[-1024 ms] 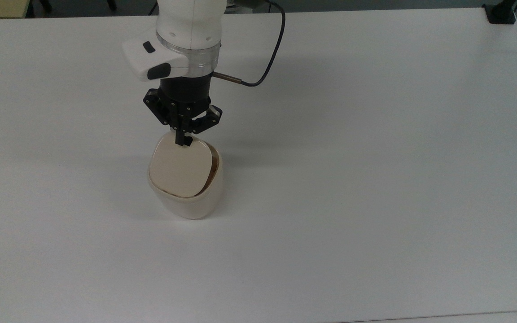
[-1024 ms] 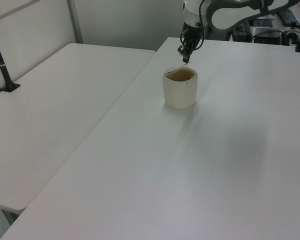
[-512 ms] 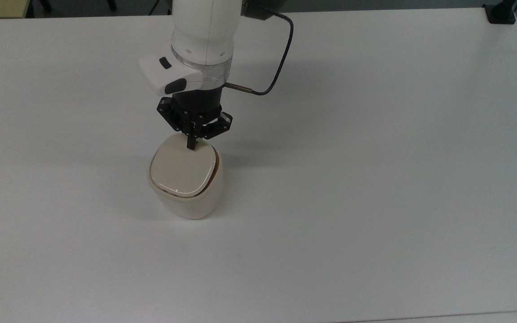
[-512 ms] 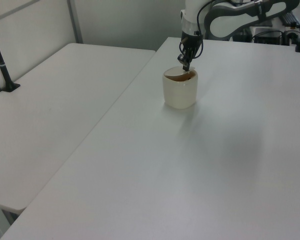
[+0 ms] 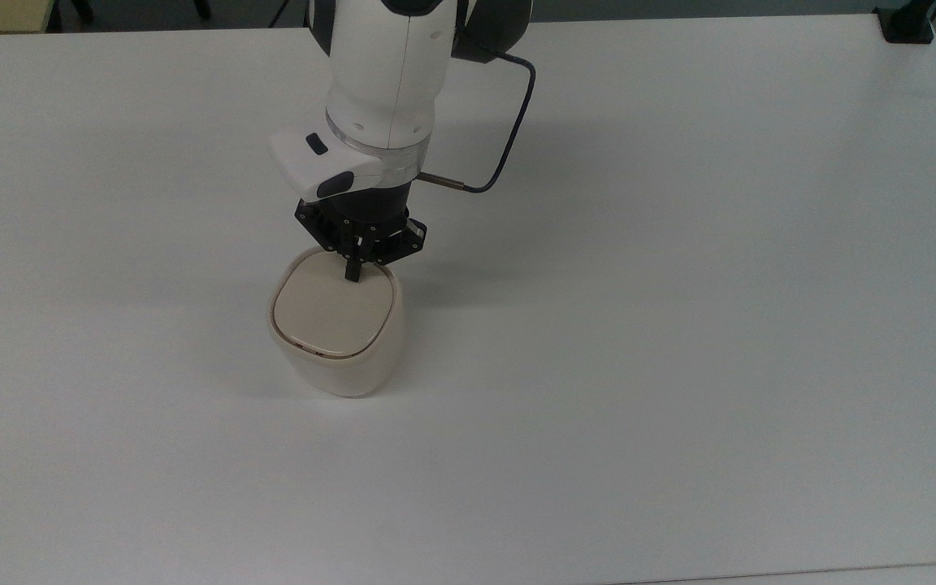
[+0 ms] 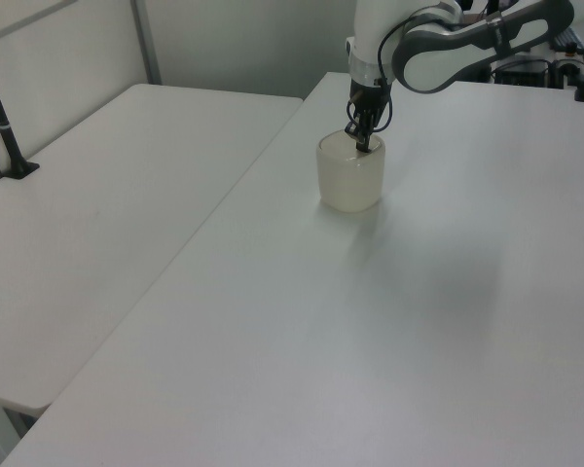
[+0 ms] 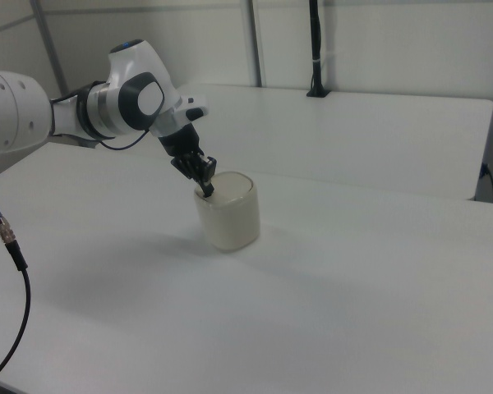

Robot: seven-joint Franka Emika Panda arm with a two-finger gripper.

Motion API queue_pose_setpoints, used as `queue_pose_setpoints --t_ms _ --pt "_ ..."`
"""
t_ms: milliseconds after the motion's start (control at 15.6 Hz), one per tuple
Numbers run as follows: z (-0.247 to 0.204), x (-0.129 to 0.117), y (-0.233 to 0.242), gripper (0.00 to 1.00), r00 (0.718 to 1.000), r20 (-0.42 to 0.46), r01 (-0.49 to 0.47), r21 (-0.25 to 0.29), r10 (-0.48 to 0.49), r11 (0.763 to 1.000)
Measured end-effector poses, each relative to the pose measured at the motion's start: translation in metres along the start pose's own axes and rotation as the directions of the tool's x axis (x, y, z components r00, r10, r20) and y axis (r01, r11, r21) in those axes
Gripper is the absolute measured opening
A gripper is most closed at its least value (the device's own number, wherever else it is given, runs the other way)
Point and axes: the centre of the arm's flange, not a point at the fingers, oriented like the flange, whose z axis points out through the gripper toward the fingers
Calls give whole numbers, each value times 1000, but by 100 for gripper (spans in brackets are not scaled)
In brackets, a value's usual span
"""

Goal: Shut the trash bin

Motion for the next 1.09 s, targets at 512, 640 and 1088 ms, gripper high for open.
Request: queue_pose_setpoints --t_ms 512,640,1088 --pt "-19 2 -4 1 1000 -26 4 8 -4 1000" --pt "-47 -2 -10 2 1000 -28 14 8 -14 1000" --pt "-137 -44 -25 2 984 64 159 74 -164 985"
